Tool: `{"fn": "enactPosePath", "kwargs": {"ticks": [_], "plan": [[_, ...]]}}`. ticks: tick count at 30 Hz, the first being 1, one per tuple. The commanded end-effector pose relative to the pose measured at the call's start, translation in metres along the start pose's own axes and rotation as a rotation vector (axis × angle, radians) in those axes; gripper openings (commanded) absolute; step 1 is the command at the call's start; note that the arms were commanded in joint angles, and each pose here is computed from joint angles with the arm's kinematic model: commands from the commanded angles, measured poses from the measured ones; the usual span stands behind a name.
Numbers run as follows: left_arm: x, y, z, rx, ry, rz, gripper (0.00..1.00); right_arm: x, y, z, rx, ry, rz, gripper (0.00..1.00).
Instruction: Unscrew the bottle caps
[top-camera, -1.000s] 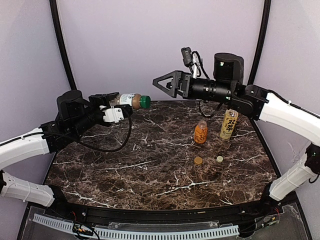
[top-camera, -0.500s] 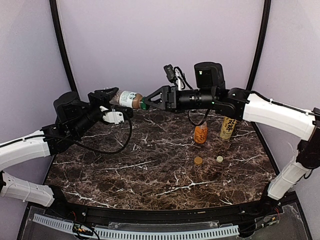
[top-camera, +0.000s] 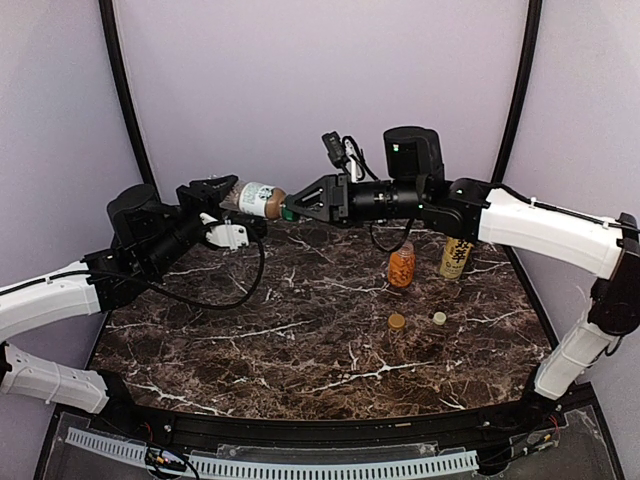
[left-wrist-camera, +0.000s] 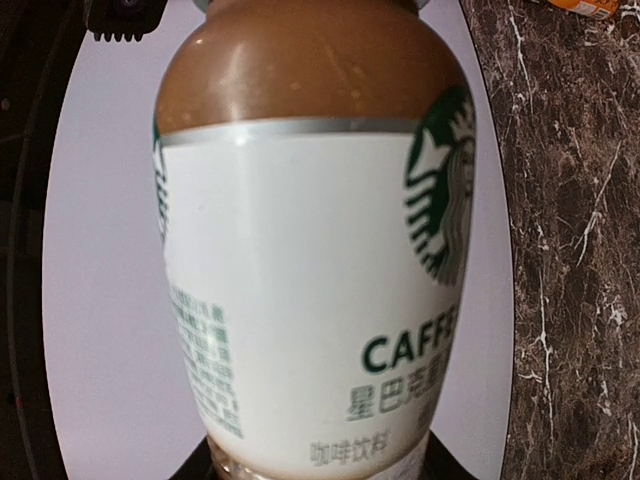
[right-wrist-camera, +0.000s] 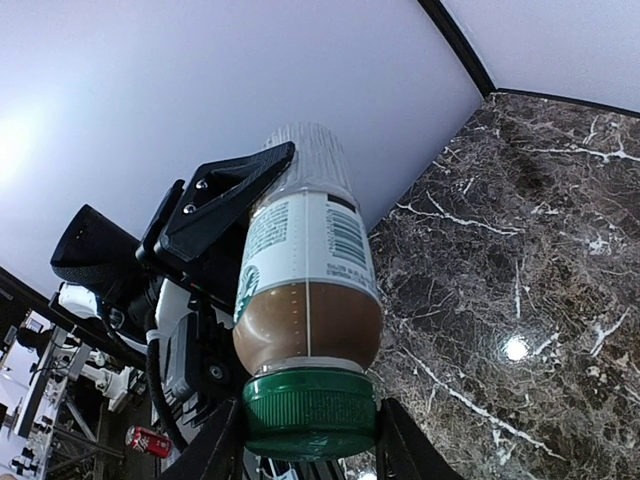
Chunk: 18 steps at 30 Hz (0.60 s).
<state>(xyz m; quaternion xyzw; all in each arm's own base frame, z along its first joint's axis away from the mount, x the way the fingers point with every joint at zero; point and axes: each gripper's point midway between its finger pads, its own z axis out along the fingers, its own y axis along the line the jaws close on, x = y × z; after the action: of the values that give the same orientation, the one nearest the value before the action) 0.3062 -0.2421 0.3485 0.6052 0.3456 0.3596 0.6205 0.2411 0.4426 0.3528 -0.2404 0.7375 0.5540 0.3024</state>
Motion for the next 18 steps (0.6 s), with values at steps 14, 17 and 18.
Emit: {"fn": "enactPosePath", "kwargs": {"ticks": [14, 17, 18], "plan": [[-0.007, -0.036, -0.018, 0.338, 0.015, -0.37, 0.33, 0.004, 0.039, 0.002, -0.075, 0.035, -0.344, 0.0], [-0.026, -0.047, -0.032, 0.498, -0.049, -0.509, 0.32, 0.021, 0.055, 0.005, -0.075, 0.085, -0.588, 0.0], [-0.031, -0.053, -0.04, 0.56, -0.051, -0.549, 0.31, 0.031, 0.06, 0.006, -0.083, 0.113, -0.678, 0.0]]}}
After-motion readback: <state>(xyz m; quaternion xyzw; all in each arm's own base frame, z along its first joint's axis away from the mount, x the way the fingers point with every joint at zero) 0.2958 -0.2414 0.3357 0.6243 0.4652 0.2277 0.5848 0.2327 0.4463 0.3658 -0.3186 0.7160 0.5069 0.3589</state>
